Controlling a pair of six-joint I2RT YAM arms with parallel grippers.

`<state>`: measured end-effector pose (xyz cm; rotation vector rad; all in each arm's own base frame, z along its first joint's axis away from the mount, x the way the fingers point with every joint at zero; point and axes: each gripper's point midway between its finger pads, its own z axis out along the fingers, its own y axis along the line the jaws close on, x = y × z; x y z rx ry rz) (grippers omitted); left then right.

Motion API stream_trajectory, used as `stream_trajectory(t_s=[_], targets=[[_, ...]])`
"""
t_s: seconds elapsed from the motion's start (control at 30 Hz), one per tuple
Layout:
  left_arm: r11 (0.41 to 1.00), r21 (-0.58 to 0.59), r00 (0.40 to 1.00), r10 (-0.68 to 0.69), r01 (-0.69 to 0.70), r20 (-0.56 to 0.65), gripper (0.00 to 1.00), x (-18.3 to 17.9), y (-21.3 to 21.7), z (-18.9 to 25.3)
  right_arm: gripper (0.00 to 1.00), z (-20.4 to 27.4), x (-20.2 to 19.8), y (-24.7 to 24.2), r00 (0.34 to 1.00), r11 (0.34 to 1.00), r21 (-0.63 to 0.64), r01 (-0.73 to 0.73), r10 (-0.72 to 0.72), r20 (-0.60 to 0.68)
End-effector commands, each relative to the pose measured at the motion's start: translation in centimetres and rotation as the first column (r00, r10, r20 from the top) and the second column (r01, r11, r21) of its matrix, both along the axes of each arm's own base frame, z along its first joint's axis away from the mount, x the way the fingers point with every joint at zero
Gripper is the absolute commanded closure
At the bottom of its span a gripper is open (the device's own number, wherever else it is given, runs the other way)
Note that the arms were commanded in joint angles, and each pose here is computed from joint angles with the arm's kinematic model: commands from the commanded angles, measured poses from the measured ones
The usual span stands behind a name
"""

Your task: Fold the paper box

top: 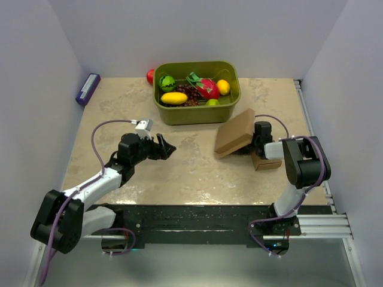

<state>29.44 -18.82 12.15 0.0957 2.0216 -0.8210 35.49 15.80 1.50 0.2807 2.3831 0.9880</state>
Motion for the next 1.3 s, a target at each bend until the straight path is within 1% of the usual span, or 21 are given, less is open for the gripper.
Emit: stream_trajectory(t_s=[0.0,0.17,0.27,0.3,0.37,0.4,0.47,0.53,0.57,0.63,0.67,0.77,0.8,0.87,0.97,1.03,1.13,1.27], targets=[[0.995,-0.094,0.998,-0.042,0.046,0.045,0.17,1.0,-1.6,1.9,1.0,-3.0,-2.4,-1.1,0.994,0.997,-0.075,0.008,-0.016,-0.109],[0.985,-0.136,0.993,-0.095,0.103,0.067,0.18,1.7,-3.4,2.9,1.0,-2.9,-2.3,-1.4,0.995,0.996,-0.094,0.006,-0.016,-0.1],[0.986,-0.105,0.987,-0.122,0.133,0.102,0.18,2.2,-4.9,3.7,1.0,-2.8,-2.2,-1.4,0.996,0.995,-0.102,0.003,-0.013,-0.093],[0.986,-0.083,0.985,-0.136,0.145,0.108,0.18,2.4,-5.3,3.4,1.0,-2.8,-2.1,-1.5,0.996,0.995,-0.104,0.005,-0.014,-0.091],[0.982,-0.08,0.979,-0.16,0.171,0.126,0.18,2.6,-6.4,3.9,1.0,-2.4,-2.0,-1.5,0.997,0.994,-0.107,0.001,-0.01,-0.08],[0.981,-0.077,0.979,-0.169,0.178,0.116,0.18,2.7,-6.7,3.4,1.0,-2.3,-2.1,-1.5,0.997,0.994,-0.109,0.001,-0.01,-0.079],[0.977,-0.083,0.973,-0.187,0.199,0.133,0.18,2.8,-7.5,3.9,0.89,-1.4,-2.0,-1.6,0.999,0.994,-0.112,0.001,-0.007,-0.049],[0.973,-0.077,0.969,-0.204,0.216,0.141,0.18,2.9,-8.3,3.7,0.83,-0.8,-2.0,-1.6,0.999,0.994,-0.11,0.001,-0.005,-0.036],[0.971,-0.08,0.964,-0.208,0.223,0.165,0.18,3.4,-8.6,4.4,0.78,0.0,-1.8,-1.3,1.0,0.995,-0.097,-0.008,0.006,-0.015],[0.966,-0.047,0.954,-0.242,0.253,0.175,0.18,3.7,-9.6,3.5,0.73,0.8,-1.7,-0.8,1.0,0.998,-0.059,-0.017,0.019,0.02],[0.965,-0.029,0.953,-0.251,0.26,0.168,0.18,4.3,-10.1,2.9,0.66,1.4,-1.8,-0.3,0.999,0.999,-0.028,-0.033,0.034,0.031],[0.961,0.003,0.948,-0.274,0.277,0.16,0.19,4.8,-10.8,2.1,0.55,2.1,-1.8,0.1,0.998,1.0,0.003,-0.03,0.03,0.048],[0.963,0.007,0.951,-0.266,0.268,0.155,0.19,4.9,-10.7,1.8,0.46,2.2,-1.8,0.1,0.998,1.0,0.009,-0.028,0.028,0.05],[0.969,0.016,0.957,-0.247,0.247,0.15,0.19,5.0,-10.4,1.6,0.39,2.1,-1.9,0.0,0.999,1.0,0.01,-0.021,0.02,0.042],[0.982,0.045,0.971,-0.189,0.185,0.147,0.18,5.7,-9.1,1.5,0.33,2.2,-1.8,0.4,0.999,0.999,0.046,-0.021,0.019,0.043],[0.989,0.053,0.98,-0.141,0.135,0.137,0.18,6.5,-7.9,1.4,0.31,2.8,-1.7,0.7,0.998,0.997,0.076,-0.015,0.01,0.06],[0.997,0.043,0.993,-0.068,0.065,0.092,0.18,7.3,-5.6,0.3,0.3,3.1,-1.5,0.8,0.997,0.997,0.074,-0.009,0.004,0.073],[0.999,0.023,0.998,-0.037,0.036,0.049,0.18,7.2,-4.0,-1.3,0.29,3.4,-1.3,1.9,0.996,0.997,0.071,-0.028,0.022,0.082]])
